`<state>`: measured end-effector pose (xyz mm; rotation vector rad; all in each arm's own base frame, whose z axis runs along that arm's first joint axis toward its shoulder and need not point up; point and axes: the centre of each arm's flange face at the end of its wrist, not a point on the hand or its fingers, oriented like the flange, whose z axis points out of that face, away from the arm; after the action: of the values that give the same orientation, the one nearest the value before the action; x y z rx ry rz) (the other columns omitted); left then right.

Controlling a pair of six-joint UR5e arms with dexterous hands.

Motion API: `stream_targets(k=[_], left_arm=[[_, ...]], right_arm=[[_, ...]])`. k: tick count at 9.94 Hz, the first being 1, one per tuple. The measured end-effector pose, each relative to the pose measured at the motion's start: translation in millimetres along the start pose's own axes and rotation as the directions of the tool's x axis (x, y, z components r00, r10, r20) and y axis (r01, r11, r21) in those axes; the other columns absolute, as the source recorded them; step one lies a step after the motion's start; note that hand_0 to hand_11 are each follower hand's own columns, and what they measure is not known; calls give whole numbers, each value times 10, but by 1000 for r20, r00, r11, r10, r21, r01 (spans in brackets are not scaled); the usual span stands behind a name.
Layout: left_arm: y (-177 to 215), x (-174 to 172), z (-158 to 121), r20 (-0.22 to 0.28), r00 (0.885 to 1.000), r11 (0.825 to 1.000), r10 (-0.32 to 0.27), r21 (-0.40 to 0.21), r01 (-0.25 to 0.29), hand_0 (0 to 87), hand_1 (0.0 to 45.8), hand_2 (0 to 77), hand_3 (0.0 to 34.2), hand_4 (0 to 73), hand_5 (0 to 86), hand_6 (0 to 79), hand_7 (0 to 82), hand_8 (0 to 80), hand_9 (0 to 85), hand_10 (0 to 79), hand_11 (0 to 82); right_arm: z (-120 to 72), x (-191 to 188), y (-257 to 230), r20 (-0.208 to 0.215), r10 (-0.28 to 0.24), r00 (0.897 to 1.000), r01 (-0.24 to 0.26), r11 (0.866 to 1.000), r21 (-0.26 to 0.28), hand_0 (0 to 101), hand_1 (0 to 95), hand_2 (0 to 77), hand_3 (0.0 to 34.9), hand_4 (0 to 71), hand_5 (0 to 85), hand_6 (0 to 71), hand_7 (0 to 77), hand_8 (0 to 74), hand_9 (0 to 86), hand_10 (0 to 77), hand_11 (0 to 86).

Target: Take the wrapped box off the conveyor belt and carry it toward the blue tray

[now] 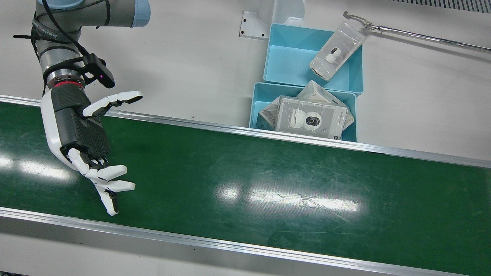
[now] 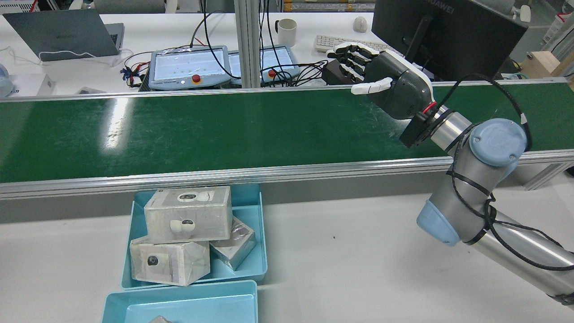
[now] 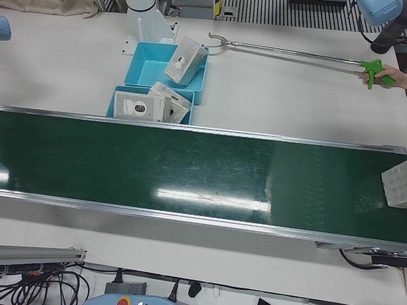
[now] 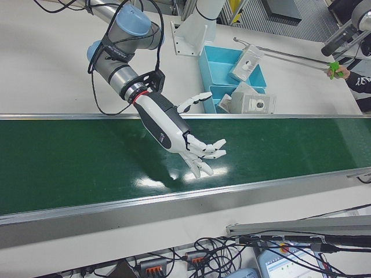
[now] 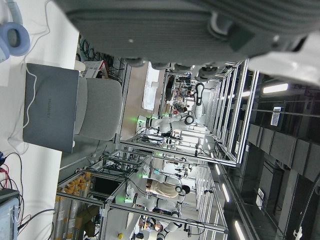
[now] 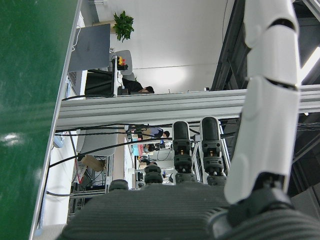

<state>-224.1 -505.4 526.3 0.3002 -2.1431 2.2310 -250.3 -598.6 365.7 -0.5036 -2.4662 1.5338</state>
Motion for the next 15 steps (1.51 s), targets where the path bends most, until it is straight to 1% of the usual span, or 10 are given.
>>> stream_targets(k=[2,3,6,7,9,13,14,15], left_arm=[[0,0,0,0,1000,1000,0,0,0,0,0,5,0,0,11,0,0,0,0,0,0],[0,0,0,0,1000,1000,0,0,0,0,0,11,0,0,11,0,5,0,0,5,0],[0,0,0,0,1000,1000,0,0,0,0,0,5,0,0,11,0,5,0,0,5,0],[0,0,0,0,1000,1000,0,0,0,0,0,5,0,0,11,0,0,0,0,5,0],[0,0,0,0,1000,1000,0,0,0,0,0,5,0,0,11,0,0,0,0,5,0],[0,0,0,0,1000,1000,0,0,0,0,0,5,0,0,11,0,0,0,0,0,0],[0,0,0,0,1000,1000,0,0,0,0,0,5,0,0,11,0,0,0,0,0,0],[0,0,0,0,1000,1000,0,0,0,0,0,5,0,0,11,0,5,0,0,0,0]], right_arm=[[0,-1,6,0,1,1000,-1,1000,-1,467,115,142,114,125,338,54,245,16,76,0,16],[1,0,9,0,1,1000,-1,1000,-2,467,115,142,125,125,333,49,245,16,76,0,16],[1,-5,17,2,3,1000,-3,1000,-3,467,115,142,125,125,333,54,245,16,76,0,16],[2,-10,23,3,4,1000,-4,1000,-4,466,125,142,131,125,338,49,245,16,76,0,16],[0,-17,32,4,7,1000,-7,1000,-6,467,125,142,128,125,344,54,256,5,76,0,16],[-1,-18,38,3,10,1000,-10,1000,-7,467,125,142,126,125,344,54,256,11,76,0,16],[-1,-21,44,3,11,1000,-11,1000,-8,467,125,142,128,125,344,54,256,11,76,0,16],[-2,-21,47,3,12,1000,-12,1000,-8,468,125,142,137,120,344,54,256,11,76,0,16]])
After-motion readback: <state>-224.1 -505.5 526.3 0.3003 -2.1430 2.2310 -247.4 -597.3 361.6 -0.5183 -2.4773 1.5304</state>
